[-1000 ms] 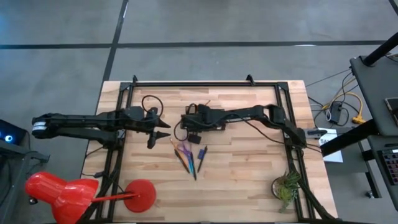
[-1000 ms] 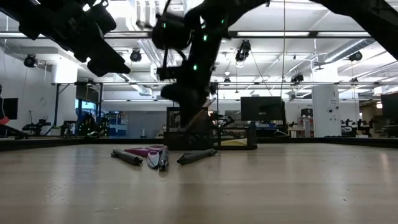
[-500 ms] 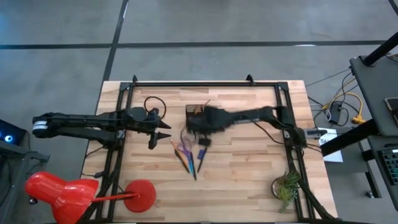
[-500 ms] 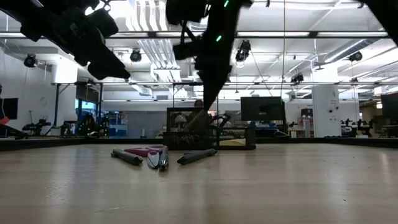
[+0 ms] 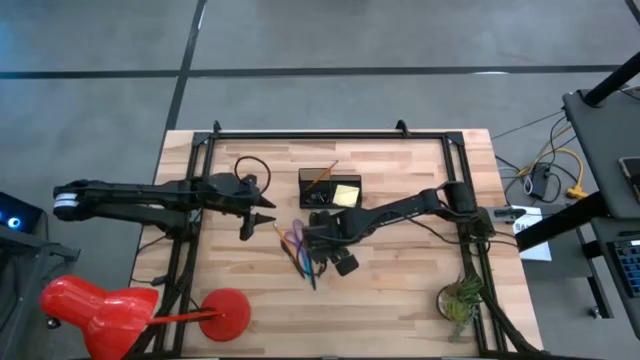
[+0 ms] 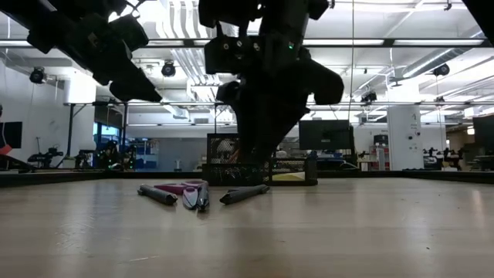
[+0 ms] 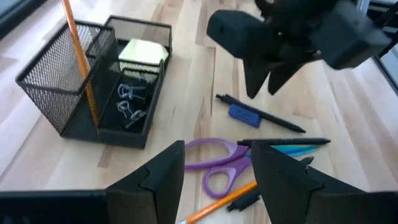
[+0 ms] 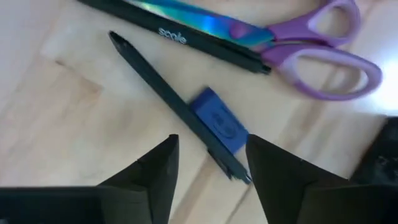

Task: Pick and place office supplies into organizer
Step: Put the right black pen into the black desk organizer

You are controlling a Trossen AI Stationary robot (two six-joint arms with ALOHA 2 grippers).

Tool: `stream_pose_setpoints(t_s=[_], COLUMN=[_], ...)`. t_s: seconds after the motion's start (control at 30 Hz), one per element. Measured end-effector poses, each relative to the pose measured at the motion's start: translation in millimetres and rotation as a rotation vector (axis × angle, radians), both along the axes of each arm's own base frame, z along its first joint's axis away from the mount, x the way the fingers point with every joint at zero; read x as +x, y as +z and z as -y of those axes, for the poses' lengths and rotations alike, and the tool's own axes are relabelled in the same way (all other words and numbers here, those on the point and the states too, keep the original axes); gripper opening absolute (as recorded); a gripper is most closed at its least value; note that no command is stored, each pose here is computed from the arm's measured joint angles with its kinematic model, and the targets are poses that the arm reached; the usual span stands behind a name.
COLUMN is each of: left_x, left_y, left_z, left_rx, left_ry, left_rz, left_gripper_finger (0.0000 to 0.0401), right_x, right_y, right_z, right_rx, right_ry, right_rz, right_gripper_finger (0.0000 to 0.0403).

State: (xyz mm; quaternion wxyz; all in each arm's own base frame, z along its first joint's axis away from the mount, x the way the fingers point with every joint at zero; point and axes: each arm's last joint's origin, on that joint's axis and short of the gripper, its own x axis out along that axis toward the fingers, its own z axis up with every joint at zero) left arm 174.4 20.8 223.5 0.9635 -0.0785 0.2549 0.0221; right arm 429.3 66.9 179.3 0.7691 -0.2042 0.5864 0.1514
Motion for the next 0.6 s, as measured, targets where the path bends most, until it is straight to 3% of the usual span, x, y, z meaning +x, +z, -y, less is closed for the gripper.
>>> stream_pose_setpoints(t_s=[0.33, 0.43, 0.6], left_x=[1.1, 1.3, 1.9], left_y=[-0.2, -0.7, -1.1], left_z=[-0.1, -0.1, -0.2], left_rx=[0.0, -0.001, -0.001], left_ry=[-0.001, -0.002, -0.002], left_rz=[0.0, -0.005, -0.009], left_gripper_finger=[0.017, 0.017, 0.017], right_x=[0.1, 1.8, 5.0], right_y=[-8.9, -12.4, -16.5], right_z=[-16.0, -16.4, -14.0], right_rx=[0.132, 0.118, 0.123], right_ry=[0.212, 0.28, 0.29], right_rz=[-0.015, 0.018, 0.059], right_gripper_finger=[0.0175, 0.0162, 0.0146])
